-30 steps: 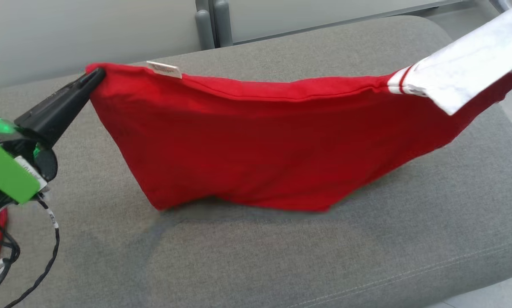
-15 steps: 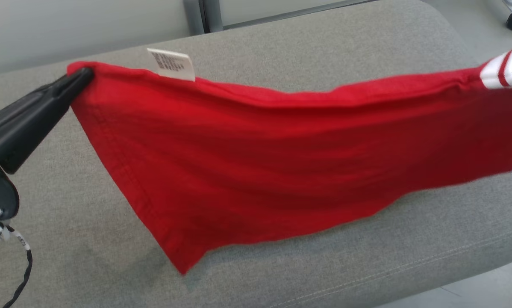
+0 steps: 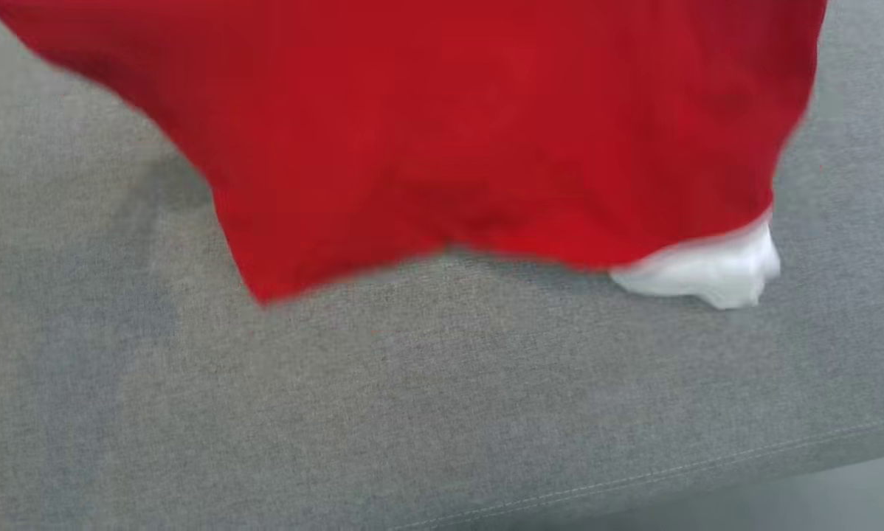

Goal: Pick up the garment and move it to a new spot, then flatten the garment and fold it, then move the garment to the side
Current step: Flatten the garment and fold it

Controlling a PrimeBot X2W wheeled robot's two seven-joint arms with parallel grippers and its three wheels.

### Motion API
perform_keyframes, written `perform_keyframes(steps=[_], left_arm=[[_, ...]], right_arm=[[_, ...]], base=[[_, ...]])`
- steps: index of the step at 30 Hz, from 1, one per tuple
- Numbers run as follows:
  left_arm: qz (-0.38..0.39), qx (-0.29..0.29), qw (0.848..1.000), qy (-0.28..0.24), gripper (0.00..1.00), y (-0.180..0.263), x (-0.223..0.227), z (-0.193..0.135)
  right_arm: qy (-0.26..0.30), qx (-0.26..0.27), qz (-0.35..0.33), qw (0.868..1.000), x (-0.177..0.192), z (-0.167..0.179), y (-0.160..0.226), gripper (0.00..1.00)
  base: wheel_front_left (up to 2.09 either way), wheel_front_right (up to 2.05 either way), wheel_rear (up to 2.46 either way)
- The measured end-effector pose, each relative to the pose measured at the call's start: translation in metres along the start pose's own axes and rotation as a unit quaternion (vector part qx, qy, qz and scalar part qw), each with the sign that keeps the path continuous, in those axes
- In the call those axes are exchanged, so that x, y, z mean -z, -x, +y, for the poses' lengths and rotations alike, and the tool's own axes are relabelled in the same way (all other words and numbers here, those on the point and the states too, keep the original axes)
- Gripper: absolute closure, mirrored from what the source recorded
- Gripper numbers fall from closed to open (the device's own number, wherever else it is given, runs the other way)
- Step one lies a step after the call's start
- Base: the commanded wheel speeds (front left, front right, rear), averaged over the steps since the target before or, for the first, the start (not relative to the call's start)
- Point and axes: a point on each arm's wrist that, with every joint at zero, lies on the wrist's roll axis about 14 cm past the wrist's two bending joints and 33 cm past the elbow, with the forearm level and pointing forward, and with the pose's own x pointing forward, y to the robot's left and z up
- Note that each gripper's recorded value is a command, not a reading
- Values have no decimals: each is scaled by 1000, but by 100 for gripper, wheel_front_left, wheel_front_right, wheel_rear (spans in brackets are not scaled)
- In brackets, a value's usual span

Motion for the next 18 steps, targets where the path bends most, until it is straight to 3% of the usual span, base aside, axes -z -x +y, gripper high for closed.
perform_keyframes(steps=[2, 5, 8, 10, 13, 15, 18], left_arm=[[-107, -10, 993, -40, 100, -7, -60, -1], [-235, 35, 970, -59, 100, -10, -135, -36], [-296, 52, 951, -79, 100, -15, -162, -52], [-319, 56, 944, -63, 100, -23, -161, -47], [-308, 39, 949, -59, 100, -46, -132, -25], [-279, 19, 959, -41, 100, -65, -90, -1], [-201, -39, 978, 29, 100, -87, 8, 47]], right_arm=[[7, -42, -93, 995, -45, 28, -31, 100], [-3, -109, -216, 970, -106, 71, -55, 100], [-3, -132, -247, 960, -112, 84, -73, 100], [-22, -140, -231, 963, -87, 86, -88, 100], [-40, -134, -169, 976, -26, 78, -104, 100], [-65, -108, -119, 985, 24, 57, -106, 100], [-92, -31, -24, 995, 118, 7, -86, 100]], base=[[0, 0, 0], [0, 0, 0], [0, 0, 0], [0, 0, 0], [0, 0, 0], [0, 0, 0], [0, 0, 0]])
